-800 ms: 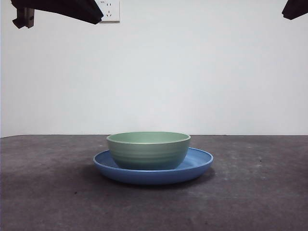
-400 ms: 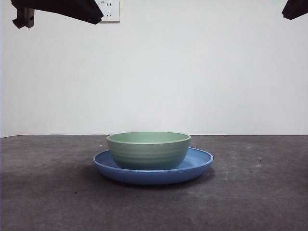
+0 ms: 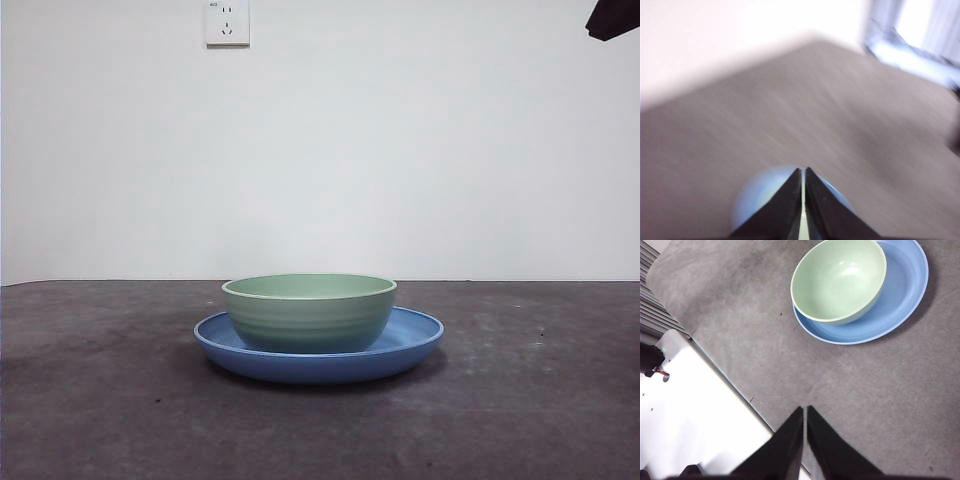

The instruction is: Place the green bowl on the blue plate

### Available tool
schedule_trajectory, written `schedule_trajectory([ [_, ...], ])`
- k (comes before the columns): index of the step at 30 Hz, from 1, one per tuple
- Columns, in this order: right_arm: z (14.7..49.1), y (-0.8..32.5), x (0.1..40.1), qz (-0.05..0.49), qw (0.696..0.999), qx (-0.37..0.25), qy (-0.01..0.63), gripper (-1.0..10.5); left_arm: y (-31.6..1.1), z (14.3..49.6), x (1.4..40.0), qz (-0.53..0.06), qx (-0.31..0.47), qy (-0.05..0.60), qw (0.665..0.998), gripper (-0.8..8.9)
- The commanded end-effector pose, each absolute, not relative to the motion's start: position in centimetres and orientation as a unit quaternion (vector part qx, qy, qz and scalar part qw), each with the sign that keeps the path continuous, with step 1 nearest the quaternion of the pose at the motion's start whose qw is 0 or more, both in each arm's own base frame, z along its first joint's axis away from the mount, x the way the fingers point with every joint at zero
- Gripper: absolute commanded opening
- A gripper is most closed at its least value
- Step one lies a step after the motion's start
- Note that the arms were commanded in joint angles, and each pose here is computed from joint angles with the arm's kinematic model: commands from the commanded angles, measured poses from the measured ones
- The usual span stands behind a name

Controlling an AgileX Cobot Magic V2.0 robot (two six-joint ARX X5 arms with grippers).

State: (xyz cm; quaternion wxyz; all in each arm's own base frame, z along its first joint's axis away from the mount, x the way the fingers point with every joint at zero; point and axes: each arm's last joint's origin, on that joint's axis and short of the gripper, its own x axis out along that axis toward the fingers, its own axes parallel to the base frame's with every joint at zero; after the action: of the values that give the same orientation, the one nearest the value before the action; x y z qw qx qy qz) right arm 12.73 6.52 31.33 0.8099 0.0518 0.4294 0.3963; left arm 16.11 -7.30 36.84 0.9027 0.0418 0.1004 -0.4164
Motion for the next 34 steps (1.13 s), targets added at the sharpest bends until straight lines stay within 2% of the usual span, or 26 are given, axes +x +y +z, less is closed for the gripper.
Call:
schedule_trajectory([
  [1, 31.9, 6.7, 12.9, 0.405, 0.812, 0.044, 0.417, 0.1, -5.2, 37.7, 15.0, -0.359, 0.055, 0.028, 0.931, 0.09],
  [6, 31.9, 6.7, 12.9, 0.405, 0.812, 0.044, 0.417, 0.1, -2.0, 36.3, 12.1, -0.208, 0.067, -0.044, 0.975, 0.09],
  [9, 31.9, 6.7, 12.9, 0.405, 0.812, 0.044, 0.417, 0.1, -1.0, 34.0, 10.6, -0.129, 0.067, -0.051, 0.988, 0.09],
  [12, 31.9, 6.7, 12.9, 0.405, 0.812, 0.044, 0.417, 0.1, -0.5, 31.2, 9.7, -0.085, 0.062, -0.042, 0.993, 0.09],
  [16, 31.9, 6.7, 12.9, 0.405, 0.812, 0.044, 0.417, 0.1, -0.1, 27.2, 9.2, -0.058, 0.056, -0.025, 0.996, 0.09],
  [24, 31.9, 6.7, 12.9, 0.405, 0.812, 0.044, 0.417, 0.1, 0.1, 20.5, 9.3, -0.043, 0.016, 0.007, 0.999, 0.09],
  [34, 31.9, 6.7, 12.9, 0.405, 0.812, 0.044, 0.417, 0.1, 0.2, 16.6, 9.5, -0.043, 0.001, 0.036, 0.998, 0.09],
])
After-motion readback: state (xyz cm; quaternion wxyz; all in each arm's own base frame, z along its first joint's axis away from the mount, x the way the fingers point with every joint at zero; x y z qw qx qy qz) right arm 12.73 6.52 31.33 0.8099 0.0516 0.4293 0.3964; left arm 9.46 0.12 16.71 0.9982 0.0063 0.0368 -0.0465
